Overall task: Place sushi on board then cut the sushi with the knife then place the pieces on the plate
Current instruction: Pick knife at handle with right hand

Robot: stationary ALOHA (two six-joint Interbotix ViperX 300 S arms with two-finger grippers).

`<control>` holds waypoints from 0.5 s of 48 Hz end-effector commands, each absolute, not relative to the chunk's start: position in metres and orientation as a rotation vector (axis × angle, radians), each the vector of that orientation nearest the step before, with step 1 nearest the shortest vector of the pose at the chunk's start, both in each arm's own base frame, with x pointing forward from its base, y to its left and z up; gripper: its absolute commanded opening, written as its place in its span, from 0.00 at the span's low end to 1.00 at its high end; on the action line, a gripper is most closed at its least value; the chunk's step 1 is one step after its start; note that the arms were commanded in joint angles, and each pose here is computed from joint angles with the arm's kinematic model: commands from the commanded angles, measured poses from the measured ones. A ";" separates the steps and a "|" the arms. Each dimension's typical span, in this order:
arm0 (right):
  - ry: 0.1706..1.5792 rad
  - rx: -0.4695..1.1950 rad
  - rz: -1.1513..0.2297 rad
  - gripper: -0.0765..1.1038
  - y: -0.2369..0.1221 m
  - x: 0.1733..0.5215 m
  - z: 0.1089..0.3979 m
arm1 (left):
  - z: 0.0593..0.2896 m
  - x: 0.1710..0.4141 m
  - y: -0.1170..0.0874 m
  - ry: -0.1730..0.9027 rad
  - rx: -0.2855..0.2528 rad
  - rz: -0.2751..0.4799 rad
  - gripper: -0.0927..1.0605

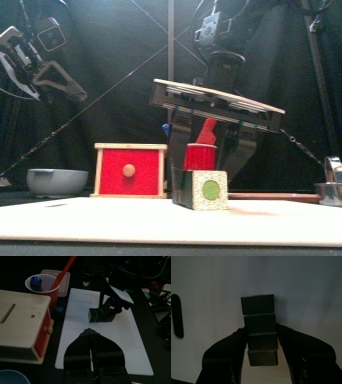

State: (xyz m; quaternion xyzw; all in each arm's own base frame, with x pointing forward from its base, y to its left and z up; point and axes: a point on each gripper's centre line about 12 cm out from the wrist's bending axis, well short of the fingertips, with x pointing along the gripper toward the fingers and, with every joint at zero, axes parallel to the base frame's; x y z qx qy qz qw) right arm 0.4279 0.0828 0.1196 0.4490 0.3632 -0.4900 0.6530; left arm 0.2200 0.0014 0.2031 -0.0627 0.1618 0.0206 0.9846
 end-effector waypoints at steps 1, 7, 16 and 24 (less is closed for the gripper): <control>0.786 1.045 -1.081 0.76 0.084 0.428 0.146 | 0.209 0.223 0.001 0.304 -0.123 0.037 0.07; 0.776 1.033 -1.068 0.76 0.083 0.430 0.148 | 0.209 0.223 0.001 0.306 -0.124 0.037 0.07; 0.775 1.031 -1.031 0.79 0.084 0.431 0.147 | 0.208 0.223 0.001 0.307 -0.124 0.038 0.07; 0.783 1.024 -1.011 0.85 0.085 0.431 0.148 | 0.207 0.222 0.001 0.310 -0.124 0.038 0.07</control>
